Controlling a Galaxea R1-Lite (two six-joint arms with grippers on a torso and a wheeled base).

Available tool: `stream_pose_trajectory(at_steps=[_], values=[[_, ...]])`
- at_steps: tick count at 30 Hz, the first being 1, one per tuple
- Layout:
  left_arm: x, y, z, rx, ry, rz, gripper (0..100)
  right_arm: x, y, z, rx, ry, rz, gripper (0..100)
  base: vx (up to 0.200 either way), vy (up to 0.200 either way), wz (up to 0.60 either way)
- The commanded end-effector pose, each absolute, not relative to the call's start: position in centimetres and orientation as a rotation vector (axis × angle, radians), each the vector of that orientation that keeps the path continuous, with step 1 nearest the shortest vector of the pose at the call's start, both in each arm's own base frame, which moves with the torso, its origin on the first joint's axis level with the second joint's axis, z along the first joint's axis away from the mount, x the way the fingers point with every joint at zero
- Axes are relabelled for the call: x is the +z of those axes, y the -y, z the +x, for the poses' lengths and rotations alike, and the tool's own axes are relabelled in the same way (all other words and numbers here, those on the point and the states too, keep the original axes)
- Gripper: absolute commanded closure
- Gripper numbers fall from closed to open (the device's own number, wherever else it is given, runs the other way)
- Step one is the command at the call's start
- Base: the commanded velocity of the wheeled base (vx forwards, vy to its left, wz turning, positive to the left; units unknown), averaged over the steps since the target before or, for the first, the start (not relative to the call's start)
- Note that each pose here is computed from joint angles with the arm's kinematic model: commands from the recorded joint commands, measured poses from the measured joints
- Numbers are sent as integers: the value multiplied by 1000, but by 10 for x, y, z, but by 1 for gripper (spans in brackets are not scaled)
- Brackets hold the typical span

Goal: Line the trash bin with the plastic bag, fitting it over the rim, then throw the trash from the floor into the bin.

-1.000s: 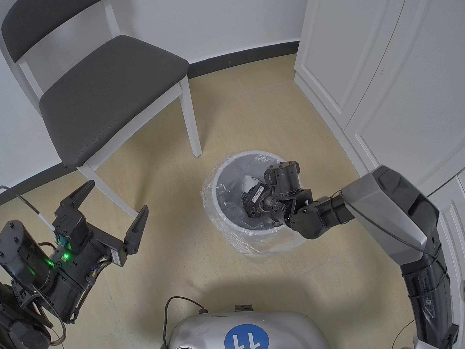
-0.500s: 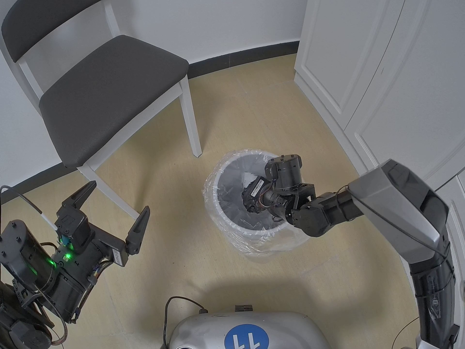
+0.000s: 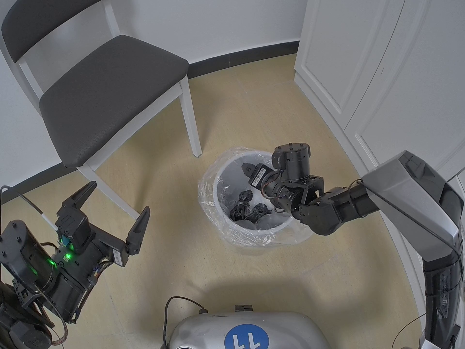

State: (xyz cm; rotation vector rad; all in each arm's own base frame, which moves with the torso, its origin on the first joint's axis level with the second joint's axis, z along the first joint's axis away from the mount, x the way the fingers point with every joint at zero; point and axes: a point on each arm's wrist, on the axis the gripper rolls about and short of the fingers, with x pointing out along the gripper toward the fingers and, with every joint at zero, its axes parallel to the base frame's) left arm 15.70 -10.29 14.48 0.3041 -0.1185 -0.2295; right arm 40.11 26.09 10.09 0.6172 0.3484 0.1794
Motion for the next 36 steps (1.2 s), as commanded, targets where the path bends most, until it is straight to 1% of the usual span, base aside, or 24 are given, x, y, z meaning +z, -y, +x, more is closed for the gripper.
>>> stream_pose_trajectory(at_steps=[1,4,6,9,10,11,13,14,15,19,20,24,27,30,36], values=[[145,103,157,-229,117,305,0,127,-249,394,185,-303,619,0,0,0,0],[144,103,158,-230,115,306,0,147,-238,379,183,-275,570,0,0,0,0],[143,103,158,-230,112,308,0,149,-222,370,167,-288,451,0,0,0,0],[142,103,158,-230,105,309,0,121,-180,369,99,-361,142,0,0,0,0],[141,104,159,-231,99,310,0,113,-168,370,81,-379,74,0,0,0,0],[139,104,160,-232,93,314,0,98,-143,372,42,-430,-51,0,0,0,0],[137,105,160,-234,83,317,0,82,-112,373,15,-493,-184,0,0,0,0],[137,105,160,-234,83,317,0,80,-110,373,14,-499,-194,0,0,0,0],[136,105,161,-235,78,319,0,63,-87,373,15,-567,-289,0,0,0,0],[131,107,164,-239,53,306,0,40,-83,376,89,-628,-302,0,0,0,0],[128,109,166,-243,37,292,0,30,-84,380,94,-645,-302,0,0,0,0],[119,113,171,-249,-8,260,0,20,-86,387,101,-645,-293,0,0,0,0],[116,114,171,-255,-23,249,0,26,-85,387,99,-598,-282,0,0,0,0],[114,114,173,-246,-37,224,0,44,-82,382,85,-491,-258,0,0,0,0],[133,105,192,-131,42,140,0,81,-75,339,60,-349,-174,0,0,0,0]])
